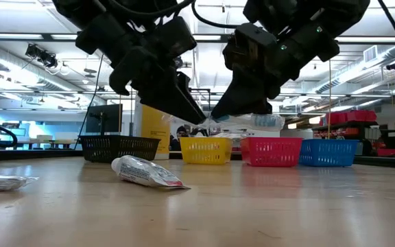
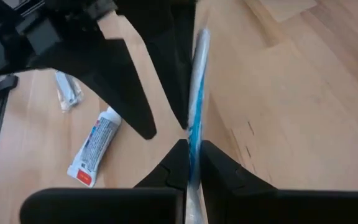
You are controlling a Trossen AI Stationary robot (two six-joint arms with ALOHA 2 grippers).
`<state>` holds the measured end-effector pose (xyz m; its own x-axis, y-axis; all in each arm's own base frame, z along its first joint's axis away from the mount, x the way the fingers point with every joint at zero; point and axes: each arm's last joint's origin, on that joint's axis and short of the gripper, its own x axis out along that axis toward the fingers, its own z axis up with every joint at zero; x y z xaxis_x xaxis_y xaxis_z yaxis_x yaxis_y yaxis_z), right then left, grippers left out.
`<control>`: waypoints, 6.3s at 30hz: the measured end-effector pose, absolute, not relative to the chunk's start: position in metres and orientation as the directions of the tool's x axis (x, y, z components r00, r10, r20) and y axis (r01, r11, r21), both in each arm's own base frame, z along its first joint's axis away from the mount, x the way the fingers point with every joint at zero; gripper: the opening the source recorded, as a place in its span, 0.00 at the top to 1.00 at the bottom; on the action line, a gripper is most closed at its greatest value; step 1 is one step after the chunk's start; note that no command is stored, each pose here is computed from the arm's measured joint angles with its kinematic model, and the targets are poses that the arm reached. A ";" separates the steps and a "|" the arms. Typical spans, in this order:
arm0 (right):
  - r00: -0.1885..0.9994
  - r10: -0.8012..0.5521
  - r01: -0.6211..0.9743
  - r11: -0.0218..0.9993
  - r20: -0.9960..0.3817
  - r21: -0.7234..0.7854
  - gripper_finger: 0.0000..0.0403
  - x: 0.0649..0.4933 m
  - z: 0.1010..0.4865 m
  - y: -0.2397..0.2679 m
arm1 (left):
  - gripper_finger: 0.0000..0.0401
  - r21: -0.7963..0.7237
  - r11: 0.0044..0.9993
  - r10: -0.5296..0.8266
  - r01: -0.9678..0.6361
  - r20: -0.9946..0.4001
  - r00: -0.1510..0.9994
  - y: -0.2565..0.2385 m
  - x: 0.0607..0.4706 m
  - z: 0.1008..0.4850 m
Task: Pick & Place Travel size toiletries
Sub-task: Put the blue toothbrush into the yellow bin, then put the white toothpaste into the red bin
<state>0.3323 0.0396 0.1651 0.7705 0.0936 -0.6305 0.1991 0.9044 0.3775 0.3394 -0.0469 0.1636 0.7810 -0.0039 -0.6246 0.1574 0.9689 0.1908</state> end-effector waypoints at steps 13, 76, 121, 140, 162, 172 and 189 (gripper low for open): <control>0.783 0.173 0.162 0.871 -0.598 0.464 0.94 0.335 0.169 0.038 | 0.59 0.250 0.954 0.013 0.168 -0.591 0.807 -0.045 0.344 0.174; 0.590 -0.532 0.562 0.811 -0.607 -0.164 0.80 0.223 0.270 -0.027 | 0.92 -0.253 0.778 0.459 -0.576 -0.397 0.795 0.102 0.367 0.143; 0.595 -0.530 0.581 0.803 -0.605 -0.132 0.80 0.224 0.270 -0.027 | 0.64 -0.166 0.848 0.404 -0.503 -0.413 0.816 0.101 0.381 0.194; 0.756 -0.283 0.335 0.942 -0.590 -0.023 0.75 0.279 0.242 -0.018 | 0.71 0.131 0.852 0.489 -0.508 -0.549 0.678 -0.001 0.277 0.295; 0.903 0.225 -0.144 0.961 -0.366 0.235 0.63 0.360 0.164 0.041 | 0.72 0.232 0.799 0.578 -0.554 -0.550 0.603 -0.034 0.244 0.243; 0.870 0.090 -0.001 0.983 -0.485 0.182 0.57 0.379 0.191 0.098 | 0.72 0.291 0.755 0.644 -0.587 -0.500 0.579 -0.031 0.243 0.245; 0.753 0.096 0.105 0.959 -0.651 0.263 0.57 0.424 0.149 0.144 | 0.72 0.306 0.717 0.688 -0.627 -0.455 0.565 -0.032 0.243 0.247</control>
<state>0.4236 0.1437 0.1489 0.7528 0.0956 -0.6513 0.1054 0.9591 0.2626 0.2434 -0.0317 0.2470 0.5651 0.6882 -0.4550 -0.6268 0.7167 0.3055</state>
